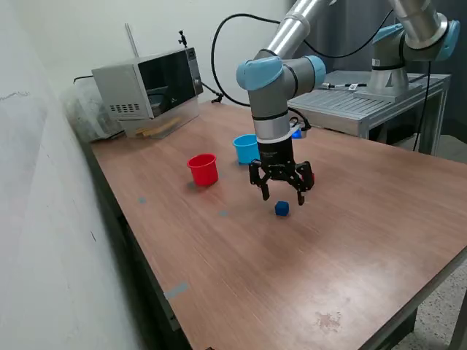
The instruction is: Place red objects in the red bin, and blue objects in the blue bin.
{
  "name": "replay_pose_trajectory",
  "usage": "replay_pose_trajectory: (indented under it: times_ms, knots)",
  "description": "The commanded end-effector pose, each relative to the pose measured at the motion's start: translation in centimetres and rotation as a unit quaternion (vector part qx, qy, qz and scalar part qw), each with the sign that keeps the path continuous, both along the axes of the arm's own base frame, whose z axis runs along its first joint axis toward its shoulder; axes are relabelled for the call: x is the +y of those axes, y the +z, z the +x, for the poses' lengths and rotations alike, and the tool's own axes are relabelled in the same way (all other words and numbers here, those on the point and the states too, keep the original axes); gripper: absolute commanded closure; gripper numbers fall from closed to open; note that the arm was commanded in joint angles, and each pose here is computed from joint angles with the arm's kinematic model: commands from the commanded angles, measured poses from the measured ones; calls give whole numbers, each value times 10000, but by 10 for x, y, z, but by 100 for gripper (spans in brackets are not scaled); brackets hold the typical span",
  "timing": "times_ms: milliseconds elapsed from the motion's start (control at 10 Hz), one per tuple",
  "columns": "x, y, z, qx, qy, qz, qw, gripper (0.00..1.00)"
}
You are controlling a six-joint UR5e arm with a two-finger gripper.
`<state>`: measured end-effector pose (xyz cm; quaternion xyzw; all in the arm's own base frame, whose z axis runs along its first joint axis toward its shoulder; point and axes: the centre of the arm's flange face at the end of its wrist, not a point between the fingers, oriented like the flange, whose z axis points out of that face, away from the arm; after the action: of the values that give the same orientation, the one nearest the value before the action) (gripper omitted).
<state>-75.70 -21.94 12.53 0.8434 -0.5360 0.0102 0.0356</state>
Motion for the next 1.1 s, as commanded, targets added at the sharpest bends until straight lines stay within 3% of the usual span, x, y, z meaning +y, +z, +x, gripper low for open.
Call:
replay_pose_trajectory:
  times_ms: [0, 1000]
  knots:
    - [10, -6, -8, 8, -17, 6, 10000, 0]
    - [22, -19, -11, -97, -87, 38, 9999, 0]
